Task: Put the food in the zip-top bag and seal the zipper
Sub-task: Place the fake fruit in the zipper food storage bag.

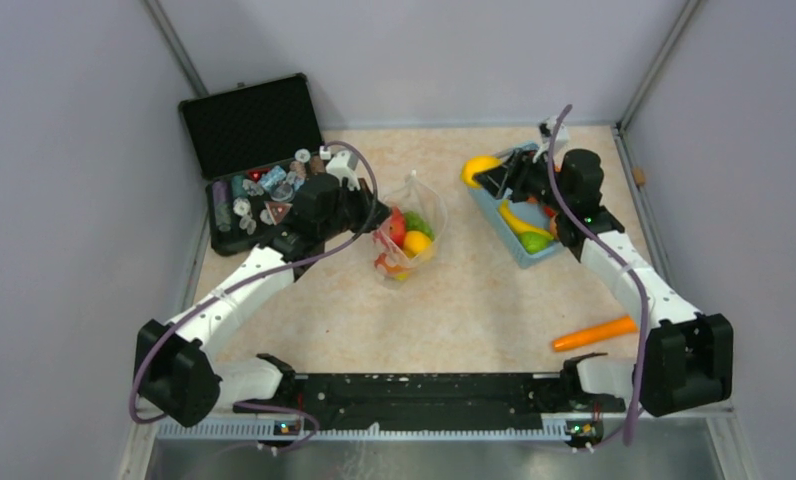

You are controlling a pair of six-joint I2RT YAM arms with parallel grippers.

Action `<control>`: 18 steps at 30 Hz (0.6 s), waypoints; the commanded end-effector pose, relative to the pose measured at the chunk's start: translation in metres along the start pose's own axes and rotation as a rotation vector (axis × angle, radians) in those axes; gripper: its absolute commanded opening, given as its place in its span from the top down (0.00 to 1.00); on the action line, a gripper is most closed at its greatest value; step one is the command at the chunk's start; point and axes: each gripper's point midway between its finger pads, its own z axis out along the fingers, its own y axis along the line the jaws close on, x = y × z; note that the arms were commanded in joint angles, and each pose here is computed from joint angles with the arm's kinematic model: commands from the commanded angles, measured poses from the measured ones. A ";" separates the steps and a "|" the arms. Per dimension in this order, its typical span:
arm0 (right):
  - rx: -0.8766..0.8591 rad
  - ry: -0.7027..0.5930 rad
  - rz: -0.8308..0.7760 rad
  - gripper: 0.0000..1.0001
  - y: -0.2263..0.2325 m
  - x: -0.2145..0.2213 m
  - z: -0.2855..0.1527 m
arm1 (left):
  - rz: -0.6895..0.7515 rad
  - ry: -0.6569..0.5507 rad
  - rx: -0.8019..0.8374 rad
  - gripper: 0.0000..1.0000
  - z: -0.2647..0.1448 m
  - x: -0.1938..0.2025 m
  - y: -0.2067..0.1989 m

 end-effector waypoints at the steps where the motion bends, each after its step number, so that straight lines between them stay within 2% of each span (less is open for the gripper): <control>1: -0.262 0.020 -0.185 0.61 0.074 -0.010 -0.010 | 0.002 -0.059 0.053 1.00 -0.001 -0.022 -0.016; 9: -0.376 0.110 -0.287 0.60 0.111 0.010 -0.012 | -0.006 -0.055 0.062 1.00 -0.002 -0.020 -0.017; 13: -0.385 0.196 -0.344 0.59 0.123 0.032 -0.009 | -0.011 -0.054 0.072 1.00 -0.003 -0.019 -0.019; 18: -0.358 0.235 -0.367 0.59 0.126 0.043 0.002 | -0.016 -0.051 0.074 1.00 -0.003 -0.018 -0.019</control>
